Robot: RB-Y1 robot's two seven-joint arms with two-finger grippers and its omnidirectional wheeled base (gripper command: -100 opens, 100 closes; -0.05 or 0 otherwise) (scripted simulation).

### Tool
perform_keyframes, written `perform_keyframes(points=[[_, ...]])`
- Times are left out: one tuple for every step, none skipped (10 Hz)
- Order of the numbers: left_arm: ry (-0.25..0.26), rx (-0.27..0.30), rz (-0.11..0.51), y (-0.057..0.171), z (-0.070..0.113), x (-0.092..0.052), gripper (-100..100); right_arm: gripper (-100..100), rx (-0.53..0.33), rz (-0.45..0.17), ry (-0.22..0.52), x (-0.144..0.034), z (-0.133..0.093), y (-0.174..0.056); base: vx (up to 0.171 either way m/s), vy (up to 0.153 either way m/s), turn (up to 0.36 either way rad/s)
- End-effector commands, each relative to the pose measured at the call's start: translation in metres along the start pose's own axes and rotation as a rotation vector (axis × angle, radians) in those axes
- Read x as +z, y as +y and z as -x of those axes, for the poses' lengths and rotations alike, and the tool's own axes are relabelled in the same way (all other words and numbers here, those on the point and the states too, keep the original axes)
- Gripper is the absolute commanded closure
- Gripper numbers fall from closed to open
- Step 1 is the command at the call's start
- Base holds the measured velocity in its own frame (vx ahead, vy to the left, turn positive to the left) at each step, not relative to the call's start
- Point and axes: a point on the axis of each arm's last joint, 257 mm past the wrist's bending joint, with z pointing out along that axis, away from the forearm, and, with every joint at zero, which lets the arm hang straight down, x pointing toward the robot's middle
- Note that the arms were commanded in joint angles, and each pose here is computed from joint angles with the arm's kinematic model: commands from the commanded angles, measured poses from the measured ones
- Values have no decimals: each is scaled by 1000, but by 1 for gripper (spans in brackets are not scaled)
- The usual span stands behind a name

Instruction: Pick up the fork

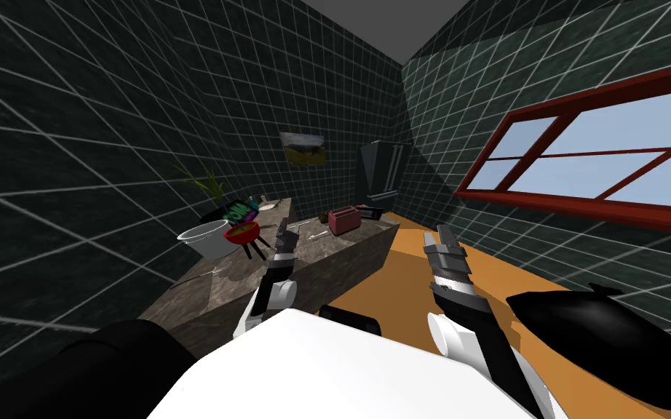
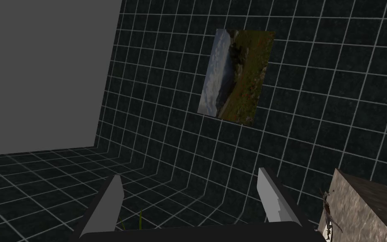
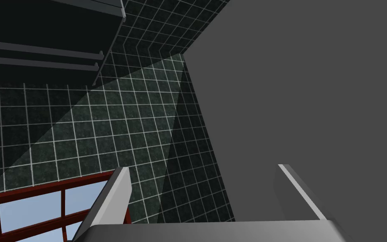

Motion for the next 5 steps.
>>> perform_keyframes(points=[[24, 2, 21, 7, -1, 1, -100, 0, 0, 0, 0, 0, 0, 0, 0, 1, -38], [39, -1, 42, 13, 0, 1, -100, 0, 0, 0, 0, 0, 0, 0, -2, 5, -60], [52, -8, 69, 22, 1, 2, -100, 0, 0, 0, 0, 0, 0, 0, -2, 8, -77], [62, -18, 102, 32, 3, 3, -100, 0, 0, 0, 0, 0, 0, 0, -2, 11, -91], [69, -31, 136, 43, 7, 3, -100, 0, 0, 0, 0, 0, 0, 0, -8, 15, -97]])
